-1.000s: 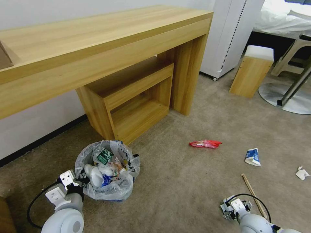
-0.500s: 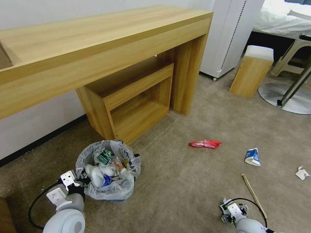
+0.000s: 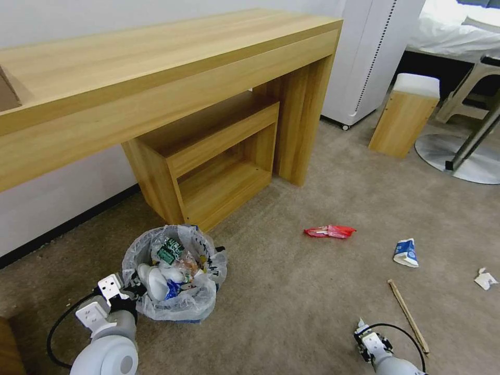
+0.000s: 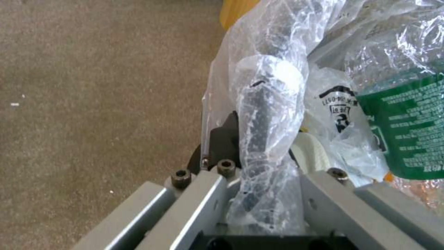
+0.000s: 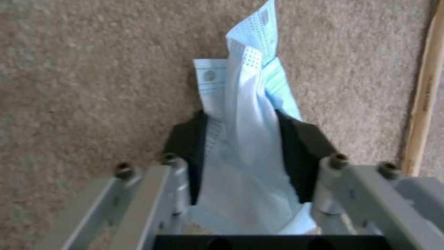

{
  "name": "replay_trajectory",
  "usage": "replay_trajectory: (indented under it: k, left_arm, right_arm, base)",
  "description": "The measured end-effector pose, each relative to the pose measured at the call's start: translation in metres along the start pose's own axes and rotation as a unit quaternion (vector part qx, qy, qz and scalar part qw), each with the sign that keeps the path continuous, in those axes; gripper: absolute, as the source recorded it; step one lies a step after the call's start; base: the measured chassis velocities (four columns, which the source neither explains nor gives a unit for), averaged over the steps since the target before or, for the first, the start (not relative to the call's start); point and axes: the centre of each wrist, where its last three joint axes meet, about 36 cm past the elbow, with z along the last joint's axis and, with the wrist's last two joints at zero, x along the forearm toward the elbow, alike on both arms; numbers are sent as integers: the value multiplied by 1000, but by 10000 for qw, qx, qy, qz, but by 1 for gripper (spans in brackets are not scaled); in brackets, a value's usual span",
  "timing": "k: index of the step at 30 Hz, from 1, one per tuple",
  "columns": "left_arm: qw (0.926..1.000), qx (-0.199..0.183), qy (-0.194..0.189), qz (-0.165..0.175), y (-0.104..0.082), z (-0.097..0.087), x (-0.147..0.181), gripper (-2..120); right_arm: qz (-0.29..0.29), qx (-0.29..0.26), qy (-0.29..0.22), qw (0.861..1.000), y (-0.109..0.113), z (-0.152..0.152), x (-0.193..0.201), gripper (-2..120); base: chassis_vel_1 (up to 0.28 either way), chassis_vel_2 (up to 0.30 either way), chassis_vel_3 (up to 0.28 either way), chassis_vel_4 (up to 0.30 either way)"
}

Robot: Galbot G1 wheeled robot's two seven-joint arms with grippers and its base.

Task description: Pick up the trash bin and place the garbage on the floor into it.

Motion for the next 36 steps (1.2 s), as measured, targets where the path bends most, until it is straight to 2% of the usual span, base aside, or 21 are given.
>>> replay_trajectory:
  k: [2, 6, 8, 10, 13, 14, 16, 17, 20, 21, 24, 25, 27, 28, 29, 30, 31, 32, 33, 34, 36]
  left_arm:
    - [10000, 4, 8, 5, 0, 1, -1, 1]
    - [10000, 0, 14, 3, 0, 1, -2, 1]
    - [10000, -9, 14, 2, 0, 1, -4, 1]
    - [10000, -8, 14, 5, 0, 1, -5, 1]
    - [10000, -24, 24, -2, 1, 1, -8, 1]
    - [10000, -24, 24, -2, 1, 1, -8, 1]
    - [10000, -30, 32, -4, 1, 1, -9, 1]
    - [10000, -30, 32, -4, 1, 1, -9, 1]
    - [10000, -29, 37, 12, 0, 2, -10, 1]
    - [10000, -29, 37, 12, 0, 2, -10, 1]
    - [10000, -39, 37, 18, 0, 2, -9, 1]
    - [10000, -39, 37, 18, 0, 2, -9, 1]
    - [10000, -43, 31, 30, 0, 1, -8, 1]
    - [10000, -43, 31, 30, 0, 1, -8, 1]
    - [10000, -44, 29, 32, 0, 1, -7, 1]
    - [10000, -46, 27, 37, 0, 0, -6, 1]
    - [10000, -47, 26, 40, 0, 0, -6, 1]
    - [10000, -47, 26, 40, 0, 0, -6, 1]
    - [10000, -48, 24, 45, 0, 0, -5, 1]
    - [10000, -53, 13, 61, -1, -2, -2, 1]
    - [10000, -57, 6, 78, -2, -3, 0, 1]
  right_arm:
    - [10, -21, -14, 10000, -1, 0, 0, 24]
    - [2, -126, -108, 9999, -4, -5, 2, 14]
    - [-122, -388, -422, 9983, -12, -16, 12, 4]
    - [-192, -487, -584, 9969, -15, -19, 17, 0]
    - [-516, -861, -1330, 9860, -27, -32, 39, 0]
    - [-516, -861, -1330, 9860, -27, -32, 39, 0]
    - [-713, -1069, -1968, 9720, -35, -41, 53, 0]
    - [-713, -1069, -1968, 9720, -35, -41, 53, 0]
    - [-1020, -1338, -3043, 9376, -46, -54, 66, 0]
    - [-1020, -1338, -3043, 9376, -46, -54, 66, 0]
    - [-1559, -1357, -4129, 8870, -55, -63, 67, 0]
    - [-1559, -1357, -4129, 8870, -55, -63, 67, 0]
    - [-1922, -1304, -4694, 8519, -58, -72, 66, 0]
    - [-1922, -1304, -4694, 8519, -58, -72, 66, 0]
    - [-2054, -1279, -4864, 8396, -58, -76, 67, 0]
    - [-2256, -1237, -5105, 8205, -58, -81, 68, 0]
    - [-2363, -1212, -5224, 8103, -58, -84, 68, 0]
    - [-2363, -1212, -5224, 8103, -58, -84, 68, 0]
    - [-2619, -1101, -5497, 7856, -56, -92, 69, 0]
    - [-3089, -883, -5909, 7400, -51, -113, 74, 0]
    - [-3372, -848, -6082, 7136, -47, -130, 81, 0]
  base:
    - [0, 0, 0, 0]
    - [0, 0, 0, 0]
    - [0, 0, 0, 0]
    - [0, 0, 0, 0]
    - [0, 0, 0, 0]
    - [0, 0, 0, 0]
    - [0, 0, 0, 0]
    - [0, 0, 0, 0]
    - [0, 0, 0, 0]
    - [0, 0, 0, 0]
    - [0, 0, 0, 0]
    - [0, 0, 0, 0]
    - [0, 0, 0, 0]
    - [0, 0, 0, 0]
    - [0, 0, 0, 0]
    - [0, 0, 0, 0]
    - [0, 0, 0, 0]
    - [0, 0, 0, 0]
    - [0, 0, 0, 0]
    - [0, 0, 0, 0]
    - [0, 0, 0, 0]
